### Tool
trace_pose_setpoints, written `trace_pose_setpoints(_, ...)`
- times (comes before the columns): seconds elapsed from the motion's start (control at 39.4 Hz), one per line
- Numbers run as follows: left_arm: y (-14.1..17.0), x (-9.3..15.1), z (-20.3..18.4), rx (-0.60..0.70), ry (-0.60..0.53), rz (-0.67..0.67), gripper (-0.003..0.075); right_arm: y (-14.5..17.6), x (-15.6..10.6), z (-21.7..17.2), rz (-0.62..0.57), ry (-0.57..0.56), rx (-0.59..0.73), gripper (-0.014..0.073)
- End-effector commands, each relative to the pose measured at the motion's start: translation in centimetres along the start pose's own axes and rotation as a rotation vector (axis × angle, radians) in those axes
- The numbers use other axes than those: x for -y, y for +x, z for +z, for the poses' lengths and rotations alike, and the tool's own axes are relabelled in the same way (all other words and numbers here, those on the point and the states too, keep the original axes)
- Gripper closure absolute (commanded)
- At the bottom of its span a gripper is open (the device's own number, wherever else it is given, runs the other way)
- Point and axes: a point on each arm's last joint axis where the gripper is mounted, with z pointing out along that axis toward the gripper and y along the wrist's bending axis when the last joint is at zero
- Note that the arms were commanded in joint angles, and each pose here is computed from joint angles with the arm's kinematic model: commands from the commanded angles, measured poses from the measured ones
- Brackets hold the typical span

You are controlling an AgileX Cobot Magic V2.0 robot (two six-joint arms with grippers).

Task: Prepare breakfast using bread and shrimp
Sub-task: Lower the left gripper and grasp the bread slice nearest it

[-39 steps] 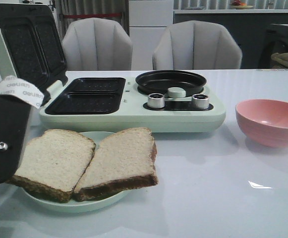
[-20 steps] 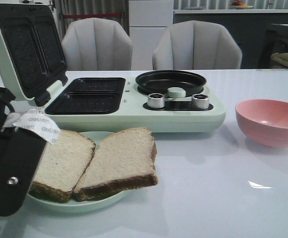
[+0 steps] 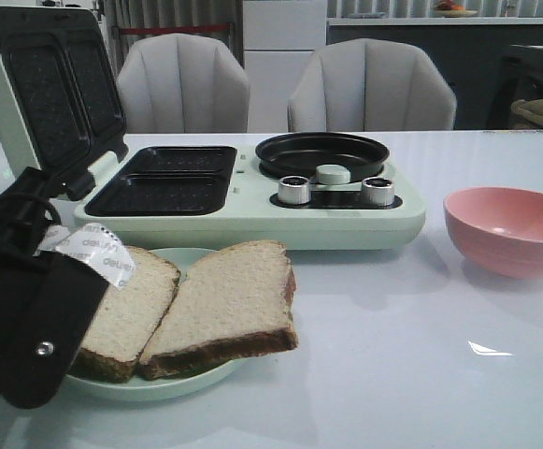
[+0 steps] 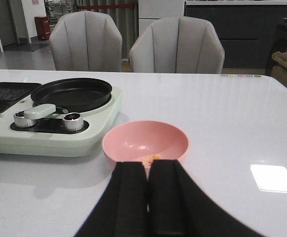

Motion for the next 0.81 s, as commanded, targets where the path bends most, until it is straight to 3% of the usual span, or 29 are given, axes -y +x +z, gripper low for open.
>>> trace_pose_setpoints(0.0, 0.20, -0.85, 0.03, -0.007, -0.031, -0.011, 0.0209, -1.40, -0.07, -0.30, -0.012, -0.004, 0.117, 0.0438)
trace_pose_setpoints(0.1, 0.36, -0.68, 0.38, -0.008, -0.013, -0.017, 0.0213, -1.40, -0.07, -0.30, -0.012, -0.004, 0.117, 0.0438)
trace_pose_setpoints(0.18, 0.32, -0.75, 0.39, -0.001, -0.012, -0.020, 0.0265, -1.40, -0.07, -0.30, -0.012, -0.004, 0.117, 0.0438)
trace_pose_setpoints(0.33, 0.21, -0.93, 0.38, 0.006, -0.014, -0.027, 0.0471, -1.40, -0.07, -0.30, -0.012, -0.004, 0.117, 0.0438)
trace_pose_setpoints(0.43, 0.23, -1.02, 0.39, 0.004, -0.014, -0.036, 0.0556, -1.40, -0.07, -0.30, -0.012, -0.004, 0.117, 0.0438)
trace_pose_setpoints(0.61, 0.46, -1.04, 0.39, -0.021, -0.016, -0.051, 0.0606, -1.40, -0.07, -0.30, -0.012, -0.004, 0.117, 0.0438)
trace_pose_setpoints(0.79, 0.69, -1.51, -0.25, -0.023, -0.044, -0.074, 0.0608, -1.40, -0.07, -0.30, -0.012, -0.004, 0.117, 0.0438)
